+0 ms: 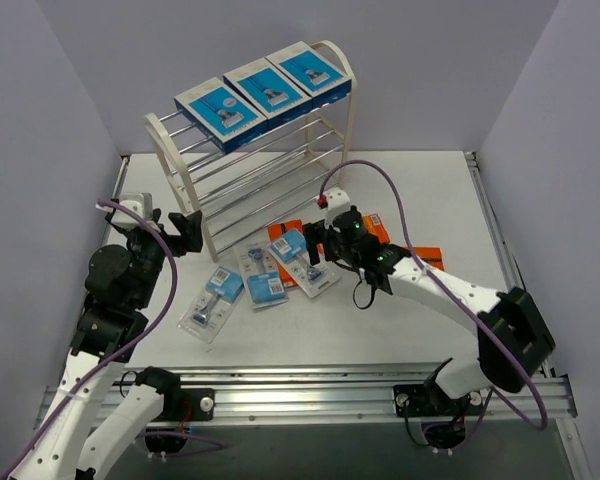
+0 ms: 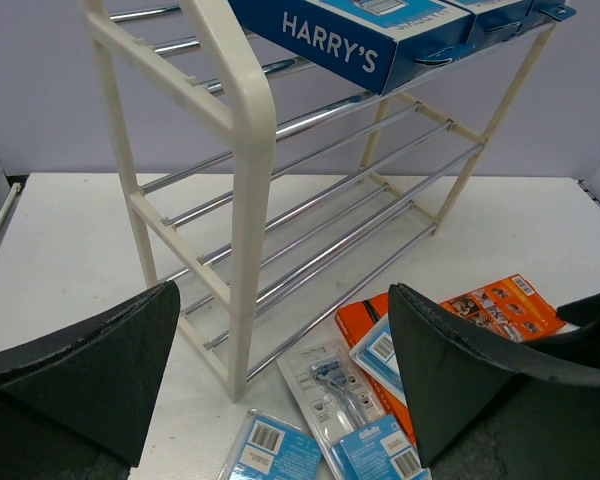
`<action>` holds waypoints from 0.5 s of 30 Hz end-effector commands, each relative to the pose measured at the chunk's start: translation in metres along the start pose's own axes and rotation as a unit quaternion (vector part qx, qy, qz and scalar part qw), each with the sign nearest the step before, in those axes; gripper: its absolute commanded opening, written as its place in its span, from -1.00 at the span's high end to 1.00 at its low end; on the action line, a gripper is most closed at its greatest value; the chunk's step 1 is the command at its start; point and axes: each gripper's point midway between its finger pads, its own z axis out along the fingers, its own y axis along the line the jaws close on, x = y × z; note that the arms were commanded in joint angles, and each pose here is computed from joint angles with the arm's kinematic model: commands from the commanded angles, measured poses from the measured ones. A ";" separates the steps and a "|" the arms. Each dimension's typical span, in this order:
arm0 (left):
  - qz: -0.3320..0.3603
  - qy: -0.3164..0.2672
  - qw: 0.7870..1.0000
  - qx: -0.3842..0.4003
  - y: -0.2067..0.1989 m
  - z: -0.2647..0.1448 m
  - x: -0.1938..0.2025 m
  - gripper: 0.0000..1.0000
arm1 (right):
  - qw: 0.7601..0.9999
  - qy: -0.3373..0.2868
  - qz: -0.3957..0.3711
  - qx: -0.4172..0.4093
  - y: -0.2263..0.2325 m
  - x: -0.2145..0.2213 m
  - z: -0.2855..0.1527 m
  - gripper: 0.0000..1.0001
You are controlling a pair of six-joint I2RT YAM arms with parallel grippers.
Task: Place and organize the shaving razors onto the shelf
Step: Grab a shaving razor with the right arm
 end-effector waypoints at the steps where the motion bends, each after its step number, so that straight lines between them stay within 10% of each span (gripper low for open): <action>1: 0.000 -0.022 1.000 -0.001 -0.001 -0.001 -0.016 -0.88 | 0.990 0.119 -0.025 -0.072 0.026 0.063 0.012 -0.54; 15: -0.001 -0.020 1.000 0.005 -0.003 -0.002 -0.016 -0.88 | 0.975 0.125 0.176 -0.049 0.034 0.101 0.000 -0.18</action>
